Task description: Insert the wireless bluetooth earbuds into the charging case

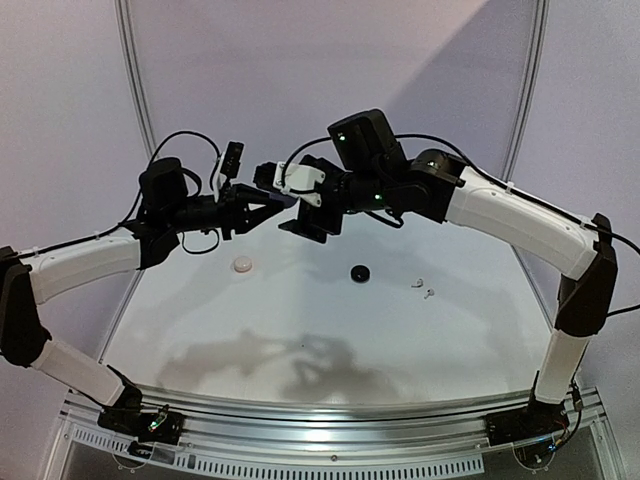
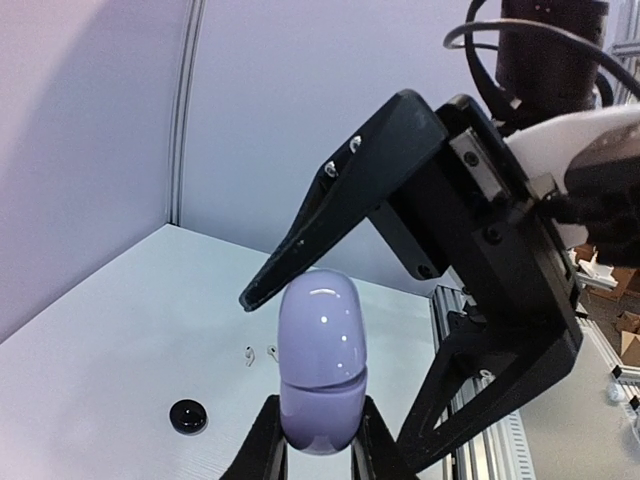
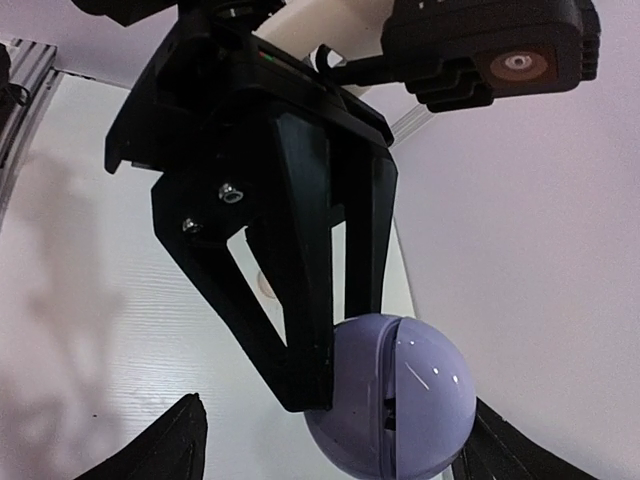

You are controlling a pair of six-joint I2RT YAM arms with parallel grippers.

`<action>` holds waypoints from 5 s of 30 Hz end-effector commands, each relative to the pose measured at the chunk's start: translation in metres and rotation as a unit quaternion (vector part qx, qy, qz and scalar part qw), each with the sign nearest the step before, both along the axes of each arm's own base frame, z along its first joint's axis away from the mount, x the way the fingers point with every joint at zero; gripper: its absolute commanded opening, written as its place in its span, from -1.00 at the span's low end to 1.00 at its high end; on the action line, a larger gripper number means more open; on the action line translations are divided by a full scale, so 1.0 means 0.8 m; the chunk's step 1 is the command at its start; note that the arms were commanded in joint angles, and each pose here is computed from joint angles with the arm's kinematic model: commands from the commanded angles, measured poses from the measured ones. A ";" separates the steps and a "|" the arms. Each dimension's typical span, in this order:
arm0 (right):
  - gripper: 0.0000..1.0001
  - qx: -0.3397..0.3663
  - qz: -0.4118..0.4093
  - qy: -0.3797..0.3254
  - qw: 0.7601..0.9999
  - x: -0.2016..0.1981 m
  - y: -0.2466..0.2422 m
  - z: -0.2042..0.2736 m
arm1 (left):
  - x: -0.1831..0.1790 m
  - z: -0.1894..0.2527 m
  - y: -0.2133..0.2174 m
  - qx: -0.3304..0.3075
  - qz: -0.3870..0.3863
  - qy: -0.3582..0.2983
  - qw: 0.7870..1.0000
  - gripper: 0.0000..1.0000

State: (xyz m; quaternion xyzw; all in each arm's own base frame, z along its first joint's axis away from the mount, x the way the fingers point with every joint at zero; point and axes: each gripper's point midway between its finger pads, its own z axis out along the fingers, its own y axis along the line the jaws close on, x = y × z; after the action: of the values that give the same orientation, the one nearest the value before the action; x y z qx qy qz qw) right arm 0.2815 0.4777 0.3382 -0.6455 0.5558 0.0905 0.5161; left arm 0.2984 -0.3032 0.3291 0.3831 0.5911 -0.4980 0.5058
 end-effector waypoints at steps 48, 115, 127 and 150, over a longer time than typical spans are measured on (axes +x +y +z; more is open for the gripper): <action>0.76 0.137 0.073 0.128 0.980 -0.031 -0.038 0.061 | -0.007 0.042 0.021 -0.008 0.015 -0.220 0.975 -1.00; 0.10 -0.022 0.035 -0.237 0.971 0.011 0.044 -0.003 | -0.004 0.055 0.010 -0.024 -0.023 -0.044 0.998 -1.00; -0.40 -0.018 0.054 -0.276 0.959 0.003 0.055 0.003 | 0.013 0.046 0.013 -0.022 0.010 -0.026 0.999 -1.00; 0.62 0.088 -0.025 -0.072 0.993 0.021 -0.022 0.026 | 0.015 0.010 0.025 0.054 0.051 -0.228 0.971 -1.00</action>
State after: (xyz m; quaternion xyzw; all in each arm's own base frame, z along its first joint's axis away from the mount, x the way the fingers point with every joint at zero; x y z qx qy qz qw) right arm 0.3146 0.4849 0.3361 -0.6265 0.4718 -0.0314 0.6196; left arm 0.3059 -0.2868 0.3485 0.4296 0.5401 -0.4340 0.5791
